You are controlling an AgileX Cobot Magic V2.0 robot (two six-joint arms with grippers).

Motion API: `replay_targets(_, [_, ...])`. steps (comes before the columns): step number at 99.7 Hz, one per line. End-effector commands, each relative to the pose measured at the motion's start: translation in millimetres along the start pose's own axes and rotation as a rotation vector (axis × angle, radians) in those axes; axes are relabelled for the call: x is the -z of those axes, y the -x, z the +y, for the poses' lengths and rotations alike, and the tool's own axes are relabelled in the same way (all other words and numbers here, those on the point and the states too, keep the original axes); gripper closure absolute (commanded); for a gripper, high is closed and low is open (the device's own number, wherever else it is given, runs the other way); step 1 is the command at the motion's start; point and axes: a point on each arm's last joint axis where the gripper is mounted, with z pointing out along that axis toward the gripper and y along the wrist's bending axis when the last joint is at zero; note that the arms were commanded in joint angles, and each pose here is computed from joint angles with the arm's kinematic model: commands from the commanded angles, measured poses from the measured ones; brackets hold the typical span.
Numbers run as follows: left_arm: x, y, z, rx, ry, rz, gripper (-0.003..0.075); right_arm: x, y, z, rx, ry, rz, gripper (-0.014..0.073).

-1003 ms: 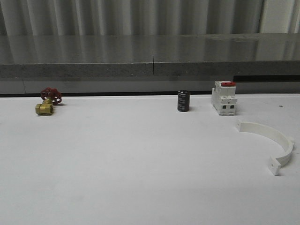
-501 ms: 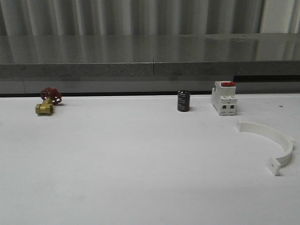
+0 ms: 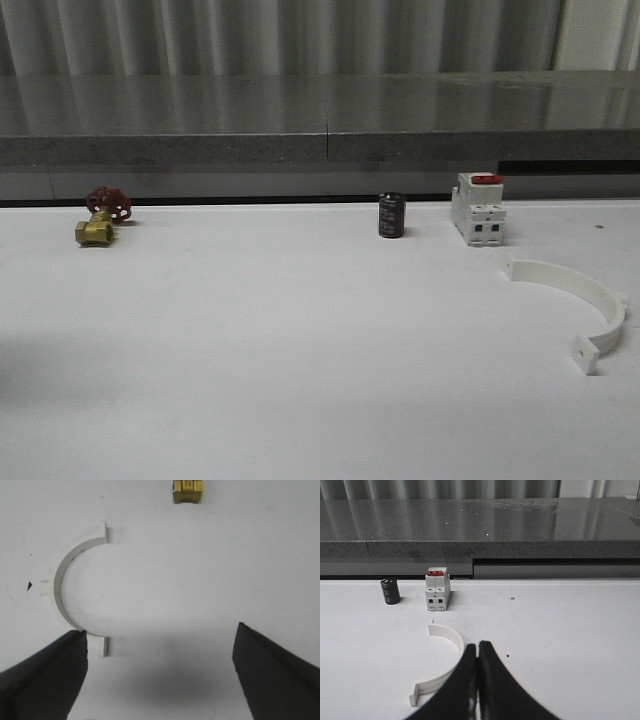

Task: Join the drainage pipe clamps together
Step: 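Lower the left gripper and grasp the white clamp half's end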

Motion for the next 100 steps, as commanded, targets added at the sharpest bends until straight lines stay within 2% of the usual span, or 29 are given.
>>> replay_targets(1, [-3,27,11,0.012,0.025,-0.044,0.0137,3,15,0,0.010,-0.004,-0.126,0.0662])
replay_targets(26, [-41,45,53,0.013,0.069,0.094,0.0137,3,15,0,0.010,-0.004,-0.126,0.0662])
replay_targets(63, [-93,29,95,0.030,0.095,0.220,0.0137,3,15,0,0.010,-0.004,-0.126,0.0662])
replay_targets(100, [-134,27,103,0.033,0.084,0.197,0.0137,3,15,0,0.010,-0.004,-0.126,0.0662])
